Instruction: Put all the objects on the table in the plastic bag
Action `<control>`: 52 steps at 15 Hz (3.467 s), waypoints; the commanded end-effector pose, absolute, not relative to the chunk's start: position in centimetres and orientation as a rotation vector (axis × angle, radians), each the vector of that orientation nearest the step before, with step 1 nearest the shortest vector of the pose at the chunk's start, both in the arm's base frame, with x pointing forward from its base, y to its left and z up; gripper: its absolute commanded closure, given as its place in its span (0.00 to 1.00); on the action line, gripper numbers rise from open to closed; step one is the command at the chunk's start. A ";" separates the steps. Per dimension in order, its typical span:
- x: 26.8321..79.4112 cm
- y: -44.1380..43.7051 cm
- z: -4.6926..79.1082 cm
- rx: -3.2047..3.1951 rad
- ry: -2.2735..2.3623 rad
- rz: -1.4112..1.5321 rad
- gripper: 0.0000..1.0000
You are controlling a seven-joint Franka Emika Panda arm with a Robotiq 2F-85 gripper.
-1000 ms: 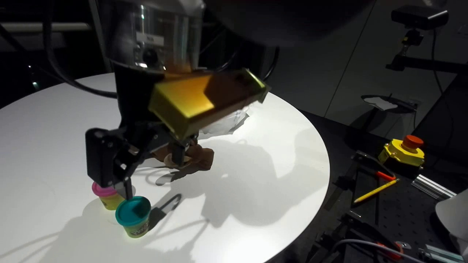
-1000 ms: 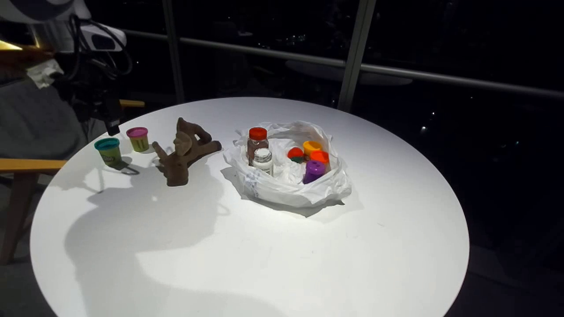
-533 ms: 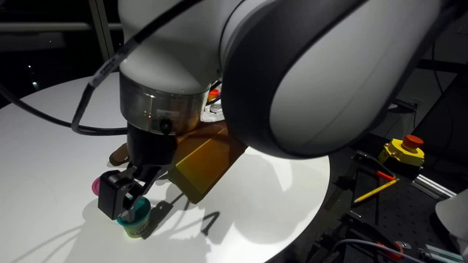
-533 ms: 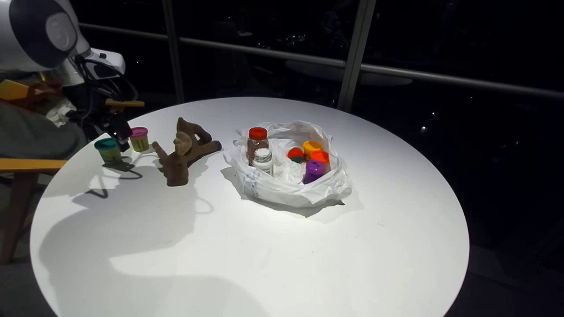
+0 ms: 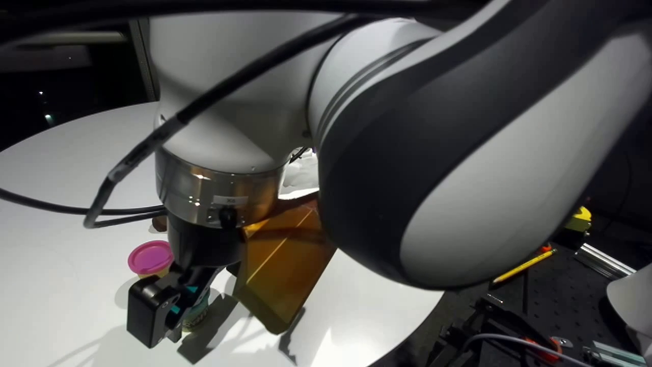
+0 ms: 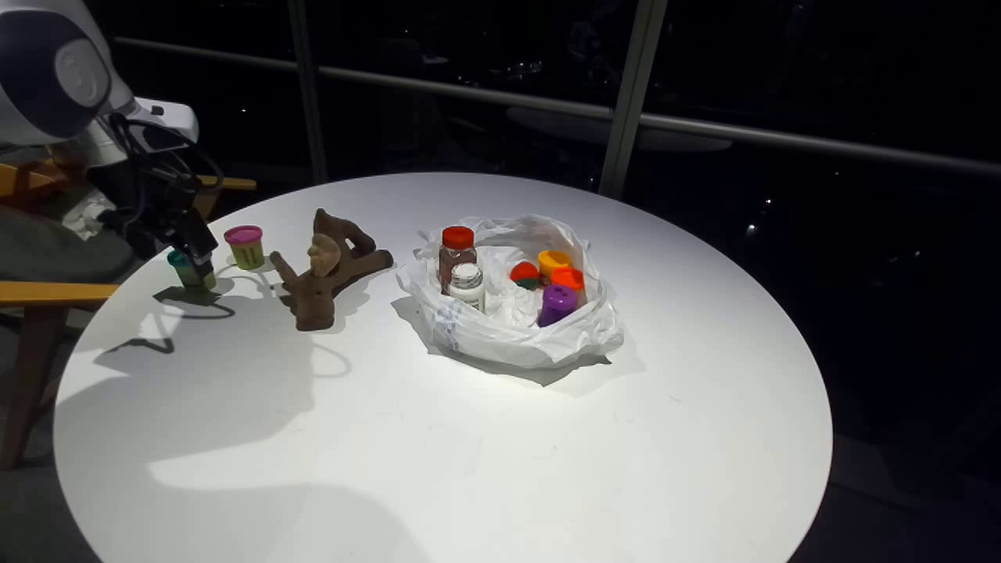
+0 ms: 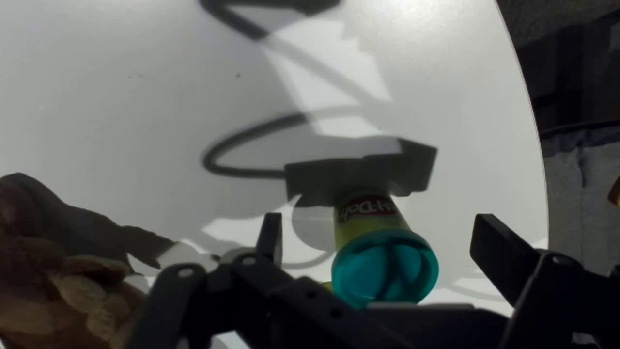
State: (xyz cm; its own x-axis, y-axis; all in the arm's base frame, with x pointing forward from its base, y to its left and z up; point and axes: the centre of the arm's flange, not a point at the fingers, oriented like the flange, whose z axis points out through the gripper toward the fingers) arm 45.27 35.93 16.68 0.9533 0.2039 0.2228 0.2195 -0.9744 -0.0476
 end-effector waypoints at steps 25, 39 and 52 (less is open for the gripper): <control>54.2 30.5 29.0 -3.231 -0.032 -0.524 0.77; 63.8 2.2 32.0 -3.141 0.779 -0.573 0.77; 66.0 2.6 22.0 -3.034 0.785 -0.488 0.77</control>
State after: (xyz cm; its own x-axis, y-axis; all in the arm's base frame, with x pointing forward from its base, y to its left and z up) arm 64.10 2.04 23.01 0.8344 -0.4758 0.2782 -0.4902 -0.8714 -0.0202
